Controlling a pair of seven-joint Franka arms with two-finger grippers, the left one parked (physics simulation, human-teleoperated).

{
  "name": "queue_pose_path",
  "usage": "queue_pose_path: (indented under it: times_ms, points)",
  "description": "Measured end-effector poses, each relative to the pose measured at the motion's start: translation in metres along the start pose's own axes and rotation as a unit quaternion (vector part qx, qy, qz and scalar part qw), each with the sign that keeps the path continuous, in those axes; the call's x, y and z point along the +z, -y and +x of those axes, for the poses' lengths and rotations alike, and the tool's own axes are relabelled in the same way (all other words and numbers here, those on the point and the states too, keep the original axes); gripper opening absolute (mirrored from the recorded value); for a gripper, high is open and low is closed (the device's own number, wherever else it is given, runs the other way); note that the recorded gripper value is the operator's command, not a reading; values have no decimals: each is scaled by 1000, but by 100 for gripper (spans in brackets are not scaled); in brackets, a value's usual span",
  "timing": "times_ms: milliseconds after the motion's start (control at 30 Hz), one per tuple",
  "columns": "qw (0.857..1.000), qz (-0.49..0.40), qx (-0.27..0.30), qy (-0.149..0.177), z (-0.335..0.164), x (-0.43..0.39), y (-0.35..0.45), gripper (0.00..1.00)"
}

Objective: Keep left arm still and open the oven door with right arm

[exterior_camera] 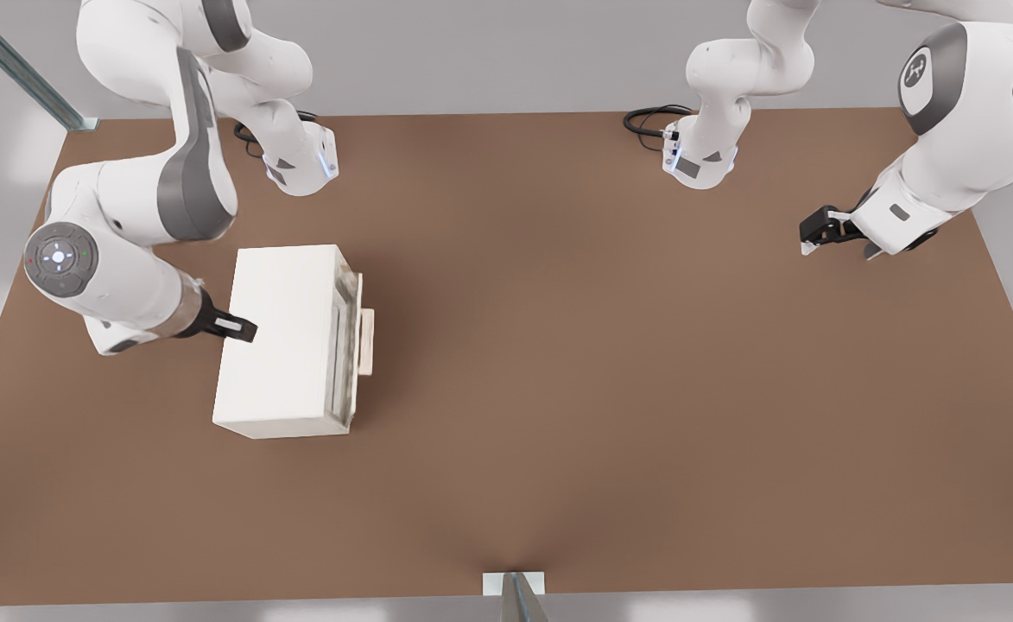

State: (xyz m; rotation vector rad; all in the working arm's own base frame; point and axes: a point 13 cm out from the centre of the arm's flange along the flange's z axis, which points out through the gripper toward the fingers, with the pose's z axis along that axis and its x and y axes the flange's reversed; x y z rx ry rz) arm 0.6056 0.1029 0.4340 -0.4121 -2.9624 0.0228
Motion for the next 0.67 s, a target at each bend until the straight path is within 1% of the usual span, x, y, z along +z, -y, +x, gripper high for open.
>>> queue_pose_path:
  times_ms: [200,667]
  points:
    - [999,-32,-34,12,-6,-3,-22,100]
    - [996,-36,-77,24,-12,-1,-31,100]
